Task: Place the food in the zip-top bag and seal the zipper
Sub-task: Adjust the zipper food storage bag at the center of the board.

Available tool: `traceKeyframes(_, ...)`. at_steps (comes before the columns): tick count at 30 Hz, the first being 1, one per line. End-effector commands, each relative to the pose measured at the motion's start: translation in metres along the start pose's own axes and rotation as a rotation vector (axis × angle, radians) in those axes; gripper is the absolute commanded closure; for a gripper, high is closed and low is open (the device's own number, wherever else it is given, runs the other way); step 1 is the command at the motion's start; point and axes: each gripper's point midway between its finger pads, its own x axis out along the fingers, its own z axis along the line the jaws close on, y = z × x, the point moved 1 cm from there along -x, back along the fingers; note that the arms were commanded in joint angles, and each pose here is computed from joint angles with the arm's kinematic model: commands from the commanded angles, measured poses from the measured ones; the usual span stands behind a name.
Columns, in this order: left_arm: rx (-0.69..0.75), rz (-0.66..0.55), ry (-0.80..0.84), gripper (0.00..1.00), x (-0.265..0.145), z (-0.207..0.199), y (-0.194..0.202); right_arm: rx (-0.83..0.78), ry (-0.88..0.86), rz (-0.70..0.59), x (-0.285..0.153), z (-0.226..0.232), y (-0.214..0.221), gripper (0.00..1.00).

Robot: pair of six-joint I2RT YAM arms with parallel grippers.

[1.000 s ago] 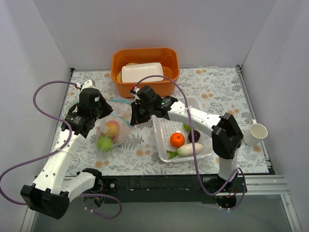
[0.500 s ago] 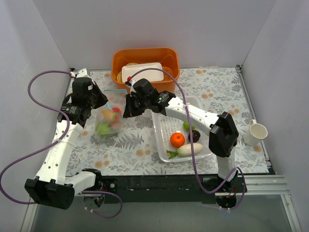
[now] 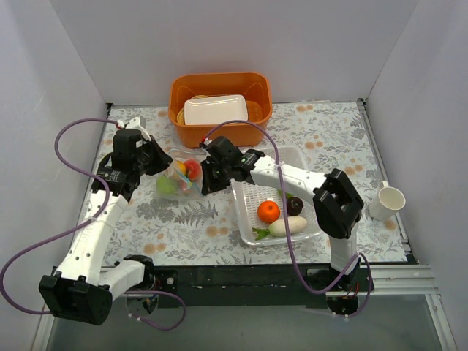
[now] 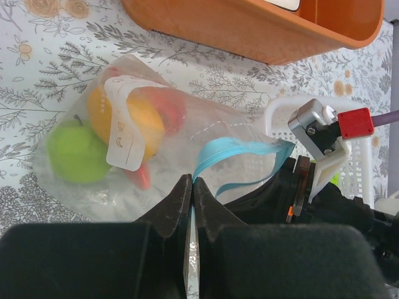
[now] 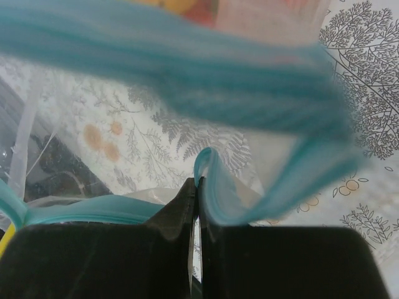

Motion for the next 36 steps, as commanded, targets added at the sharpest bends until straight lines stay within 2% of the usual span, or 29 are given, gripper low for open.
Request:
traceKeyframes(1, -0.012, -0.064, 0.082, 1.00, -0.012, -0.017, -0.016, -0.044, -0.036, -0.087, -0.025, 0.020, -0.025, 0.92)
traceKeyframes(7, 0.003, -0.056, -0.020, 1.00, -0.011, -0.005, -0.023, -0.072, -0.044, -0.114, -0.024, 0.035, -0.052, 0.92)
traceKeyframes(12, 0.000, -0.124, -0.072, 1.00, -0.024, 0.002, -0.037, -0.085, -0.068, -0.150, -0.029, 0.047, -0.069, 0.92)
traceKeyframes(19, -0.029, -0.196, -0.217, 1.00, -0.044, 0.018, -0.058, -0.141, -0.207, -0.149, -0.036, 0.084, -0.089, 0.91)
traceKeyframes(25, -0.024, -0.229, -0.271, 1.00, -0.054, 0.027, -0.072, -0.151, -0.293, -0.133, -0.030, 0.103, -0.098, 0.91)
traceKeyframes(31, -0.022, -0.208, -0.226, 1.00, -0.050, 0.027, -0.068, -0.141, -0.311, -0.103, -0.025, 0.100, -0.087, 0.91)
traceKeyframes(36, -0.027, -0.162, -0.087, 1.00, -0.036, 0.013, -0.046, -0.088, -0.199, -0.036, -0.007, 0.057, -0.049, 0.91)
